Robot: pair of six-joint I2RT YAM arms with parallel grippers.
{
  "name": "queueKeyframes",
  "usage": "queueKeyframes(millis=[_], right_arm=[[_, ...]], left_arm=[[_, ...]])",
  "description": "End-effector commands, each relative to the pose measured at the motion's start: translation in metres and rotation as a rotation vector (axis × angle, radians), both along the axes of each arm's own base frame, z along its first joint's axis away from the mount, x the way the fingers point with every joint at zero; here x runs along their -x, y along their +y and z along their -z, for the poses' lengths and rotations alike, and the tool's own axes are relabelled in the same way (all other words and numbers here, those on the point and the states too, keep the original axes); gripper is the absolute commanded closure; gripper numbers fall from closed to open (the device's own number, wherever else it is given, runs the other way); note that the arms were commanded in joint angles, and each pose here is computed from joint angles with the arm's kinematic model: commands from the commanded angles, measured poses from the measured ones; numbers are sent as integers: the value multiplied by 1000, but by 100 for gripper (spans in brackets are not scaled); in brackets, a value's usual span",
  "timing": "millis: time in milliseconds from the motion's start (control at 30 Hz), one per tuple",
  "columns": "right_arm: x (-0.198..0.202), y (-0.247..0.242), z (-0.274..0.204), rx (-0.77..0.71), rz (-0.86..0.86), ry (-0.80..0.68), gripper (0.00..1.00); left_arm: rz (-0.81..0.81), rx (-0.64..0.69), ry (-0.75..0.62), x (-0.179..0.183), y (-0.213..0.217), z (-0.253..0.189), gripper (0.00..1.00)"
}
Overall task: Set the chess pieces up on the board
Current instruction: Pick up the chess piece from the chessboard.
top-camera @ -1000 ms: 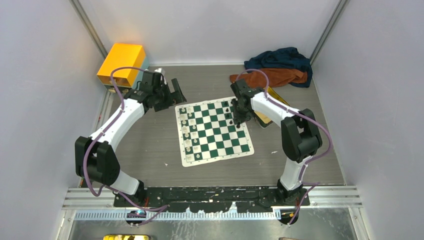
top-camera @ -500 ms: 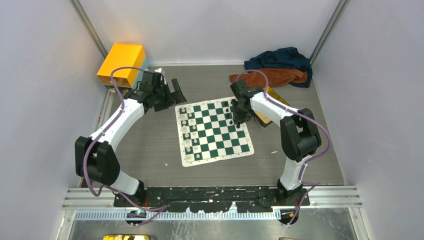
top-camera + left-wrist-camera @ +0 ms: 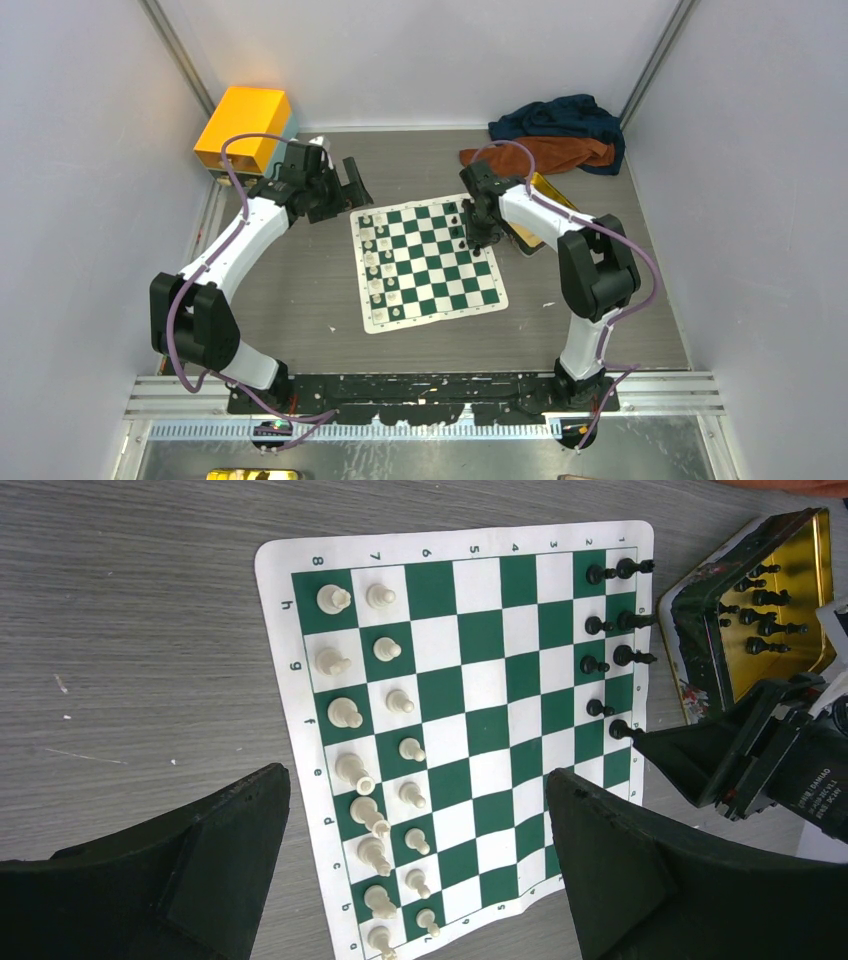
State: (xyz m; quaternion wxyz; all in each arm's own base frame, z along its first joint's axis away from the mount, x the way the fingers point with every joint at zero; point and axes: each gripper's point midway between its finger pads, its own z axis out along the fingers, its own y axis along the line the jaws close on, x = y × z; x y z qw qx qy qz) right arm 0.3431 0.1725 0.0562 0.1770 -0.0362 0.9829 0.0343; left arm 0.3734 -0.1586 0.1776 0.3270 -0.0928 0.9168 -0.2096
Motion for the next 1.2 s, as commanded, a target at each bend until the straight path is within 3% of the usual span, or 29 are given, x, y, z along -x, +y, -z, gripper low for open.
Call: queueKeyframes(millis=[0, 233, 533, 1167], right_arm=[[-5, 7, 1, -22, 7, -18, 66], [-5, 7, 6, -19, 11, -15, 69], [-4, 3, 2, -6, 18, -26, 92], [-23, 4, -23, -1, 23, -89, 96]], left_arm=[[20, 11, -66, -7, -4, -21, 0], [23, 10, -63, -5, -4, -20, 0], [25, 10, -62, -6, -4, -19, 0], [17, 16, -64, -7, -4, -19, 0]])
